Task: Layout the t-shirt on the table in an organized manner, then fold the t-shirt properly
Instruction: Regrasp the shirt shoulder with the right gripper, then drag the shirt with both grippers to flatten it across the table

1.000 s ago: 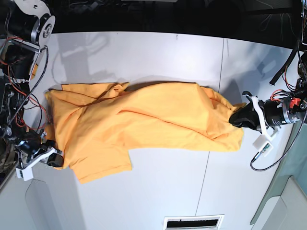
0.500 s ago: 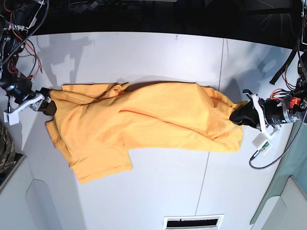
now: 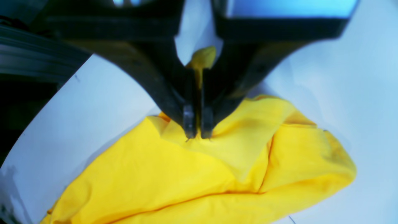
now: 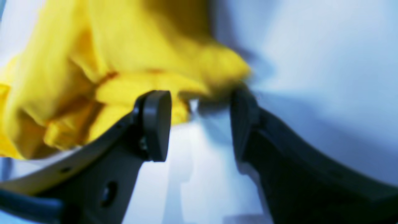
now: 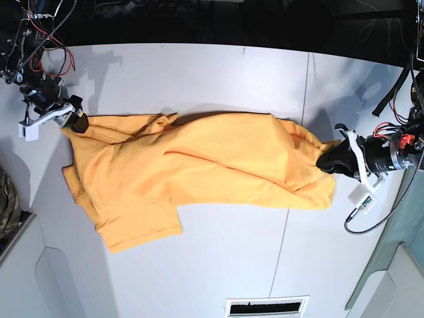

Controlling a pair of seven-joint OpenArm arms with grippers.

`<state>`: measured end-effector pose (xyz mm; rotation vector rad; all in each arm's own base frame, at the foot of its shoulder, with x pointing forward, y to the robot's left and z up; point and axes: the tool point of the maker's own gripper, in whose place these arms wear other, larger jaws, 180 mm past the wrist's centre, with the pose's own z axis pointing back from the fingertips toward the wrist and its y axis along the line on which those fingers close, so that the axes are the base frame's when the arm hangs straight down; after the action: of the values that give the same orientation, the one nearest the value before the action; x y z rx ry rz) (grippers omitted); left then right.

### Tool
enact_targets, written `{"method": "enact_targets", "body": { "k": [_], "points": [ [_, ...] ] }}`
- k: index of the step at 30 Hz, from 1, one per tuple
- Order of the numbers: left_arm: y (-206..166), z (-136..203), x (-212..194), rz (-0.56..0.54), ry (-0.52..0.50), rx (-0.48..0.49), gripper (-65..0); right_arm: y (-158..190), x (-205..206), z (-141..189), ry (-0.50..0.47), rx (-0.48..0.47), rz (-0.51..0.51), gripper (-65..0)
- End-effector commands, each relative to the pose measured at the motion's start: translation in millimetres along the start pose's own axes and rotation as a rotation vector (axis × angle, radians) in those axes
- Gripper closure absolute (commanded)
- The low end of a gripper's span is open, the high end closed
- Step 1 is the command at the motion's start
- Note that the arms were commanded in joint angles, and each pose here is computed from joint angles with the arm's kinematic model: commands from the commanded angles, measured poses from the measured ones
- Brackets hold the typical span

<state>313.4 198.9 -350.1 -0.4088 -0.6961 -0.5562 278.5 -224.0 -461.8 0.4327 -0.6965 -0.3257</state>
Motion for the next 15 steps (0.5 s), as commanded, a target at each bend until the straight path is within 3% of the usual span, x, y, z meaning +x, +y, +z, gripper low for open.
{"method": "enact_targets", "body": {
  "k": [1,4,6,11,15],
  "points": [
    [5.2,8.4,16.1,-0.024,-0.044,0.008,0.0,5.5,5.6,-4.3,0.001,0.014,0.011,-30.6],
    [5.2,8.4,16.1,-0.024,-0.044,0.008,0.0,27.0,-0.5,-18.5,0.033,0.06,0.031,-30.4],
    [5.2,8.4,16.1,-0.024,-0.044,0.008,0.0,40.9,-4.4,-24.7,0.051,0.089,0.054,-27.0],
    [5.2,8.4,16.1,-0.024,-0.044,0.008,0.0,57.3,-2.4,-26.7,0.049,0.122,0.096,0.0],
    [6.0,9.2,15.0,-0.025,-0.037,0.01,0.0,58.5,13.7,-12.1,0.051,0.108,0.138,0.0]
  ]
}}
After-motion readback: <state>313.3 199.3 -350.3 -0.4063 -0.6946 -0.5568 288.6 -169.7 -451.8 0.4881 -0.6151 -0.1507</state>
